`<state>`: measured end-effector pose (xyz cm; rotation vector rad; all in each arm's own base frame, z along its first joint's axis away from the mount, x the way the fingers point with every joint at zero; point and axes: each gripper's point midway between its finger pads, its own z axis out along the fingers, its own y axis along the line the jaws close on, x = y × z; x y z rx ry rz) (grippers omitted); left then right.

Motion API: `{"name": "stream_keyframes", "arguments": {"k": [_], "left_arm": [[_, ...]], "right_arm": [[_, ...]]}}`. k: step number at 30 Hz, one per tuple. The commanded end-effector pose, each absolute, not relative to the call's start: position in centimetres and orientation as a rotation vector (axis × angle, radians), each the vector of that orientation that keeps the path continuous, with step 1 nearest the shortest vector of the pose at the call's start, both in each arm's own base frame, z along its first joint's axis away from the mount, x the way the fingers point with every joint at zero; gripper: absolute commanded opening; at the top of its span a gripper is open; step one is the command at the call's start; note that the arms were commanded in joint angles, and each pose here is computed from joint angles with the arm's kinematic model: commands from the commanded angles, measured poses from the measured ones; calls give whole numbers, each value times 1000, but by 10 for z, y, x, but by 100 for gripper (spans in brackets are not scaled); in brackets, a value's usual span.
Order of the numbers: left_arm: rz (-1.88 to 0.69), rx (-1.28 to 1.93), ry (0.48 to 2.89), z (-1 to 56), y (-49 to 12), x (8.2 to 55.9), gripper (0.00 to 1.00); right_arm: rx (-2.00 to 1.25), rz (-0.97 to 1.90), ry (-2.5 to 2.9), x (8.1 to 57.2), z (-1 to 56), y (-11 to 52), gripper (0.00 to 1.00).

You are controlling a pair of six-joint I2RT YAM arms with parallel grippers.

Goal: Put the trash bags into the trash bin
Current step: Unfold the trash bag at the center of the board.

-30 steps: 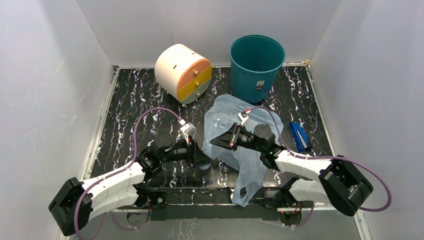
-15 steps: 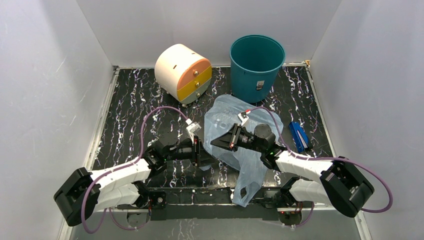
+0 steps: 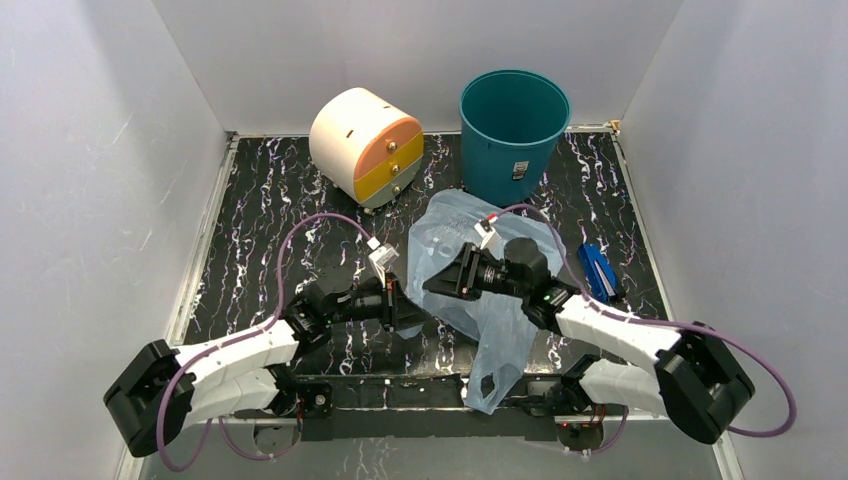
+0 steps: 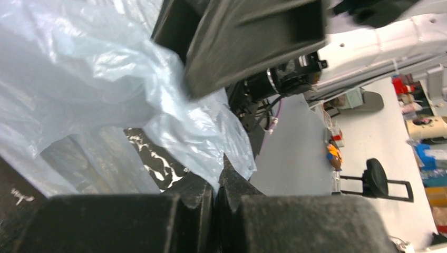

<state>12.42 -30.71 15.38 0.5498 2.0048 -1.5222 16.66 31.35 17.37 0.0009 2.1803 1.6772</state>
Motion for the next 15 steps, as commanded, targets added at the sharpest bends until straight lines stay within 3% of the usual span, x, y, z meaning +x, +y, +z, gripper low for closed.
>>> {"name": "stream_keyframes", "arguments": {"k": [1, 6, 10, 15], "left_arm": [[-1395, 532, 2009, 153, -299, 136, 0], [-1297, 520, 2057, 141, -289, 141, 0], [-1290, 525, 2093, 131, -289, 139, 0], [-1292, 525, 2119, 122, -290, 138, 0]], "right_arm": [[-174, 1250, 2208, 189, 188, 283, 51], [-104, 895, 2277, 185, 168, 223, 58], [-90, 1071, 2335, 141, 155, 218, 62], [-188, 1336, 2505, 81, 133, 224, 60]]}}
